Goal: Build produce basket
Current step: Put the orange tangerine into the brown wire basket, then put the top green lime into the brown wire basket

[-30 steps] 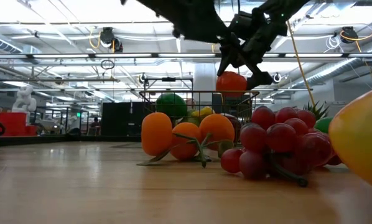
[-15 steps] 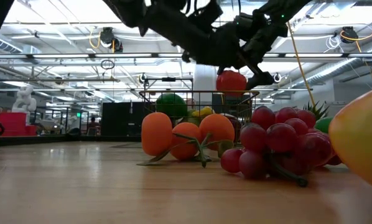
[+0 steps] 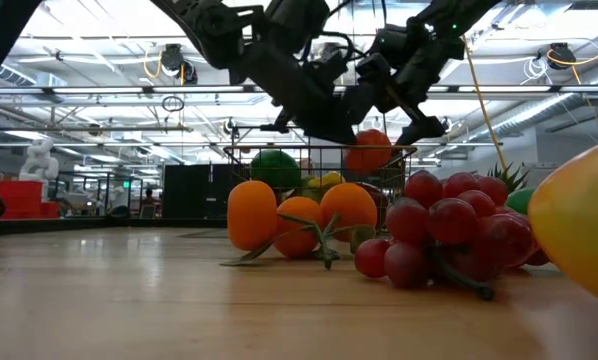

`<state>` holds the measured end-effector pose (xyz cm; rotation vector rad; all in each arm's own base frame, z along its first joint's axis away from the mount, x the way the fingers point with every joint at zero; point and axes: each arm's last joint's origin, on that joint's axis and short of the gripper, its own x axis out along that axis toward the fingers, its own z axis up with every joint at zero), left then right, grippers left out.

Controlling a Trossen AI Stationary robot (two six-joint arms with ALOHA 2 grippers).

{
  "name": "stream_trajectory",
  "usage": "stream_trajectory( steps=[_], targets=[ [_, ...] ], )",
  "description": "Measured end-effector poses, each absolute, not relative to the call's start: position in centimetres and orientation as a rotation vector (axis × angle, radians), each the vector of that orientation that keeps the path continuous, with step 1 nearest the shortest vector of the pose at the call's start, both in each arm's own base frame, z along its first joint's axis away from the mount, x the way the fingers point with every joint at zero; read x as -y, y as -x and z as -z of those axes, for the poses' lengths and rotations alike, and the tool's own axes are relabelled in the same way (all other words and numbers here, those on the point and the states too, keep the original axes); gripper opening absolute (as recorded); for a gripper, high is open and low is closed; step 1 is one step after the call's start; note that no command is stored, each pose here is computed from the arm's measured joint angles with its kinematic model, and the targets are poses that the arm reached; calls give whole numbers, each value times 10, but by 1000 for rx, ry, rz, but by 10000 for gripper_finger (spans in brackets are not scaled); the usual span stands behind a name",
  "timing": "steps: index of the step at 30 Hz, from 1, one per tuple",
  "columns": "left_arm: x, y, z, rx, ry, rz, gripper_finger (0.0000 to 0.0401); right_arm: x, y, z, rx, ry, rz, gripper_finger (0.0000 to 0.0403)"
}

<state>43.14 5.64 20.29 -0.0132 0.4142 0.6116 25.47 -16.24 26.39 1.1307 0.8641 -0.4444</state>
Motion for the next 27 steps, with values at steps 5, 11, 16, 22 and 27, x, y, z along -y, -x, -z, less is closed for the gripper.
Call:
stream_trajectory(
  steps=[5, 11, 16, 22, 27],
  targets=[
    [-47, -431, -210, -392, 22, -591, 28, 161, -254, -263, -882, -1134, 442, 400],
    [-32, -428, -221, -377, 27, -557, 28, 161, -253, -263, -891, -1126, 440, 400],
    [-21, -414, -254, -343, 35, -531, 28, 159, -252, -266, -881, -1131, 410, 400],
    [-13, -378, -306, -314, 94, -516, 28, 151, -248, -286, -792, -1180, 339, 400],
    [-10, -340, -333, -392, 171, -473, 28, 136, -238, -305, -739, -1232, 400, 400]
  ],
)
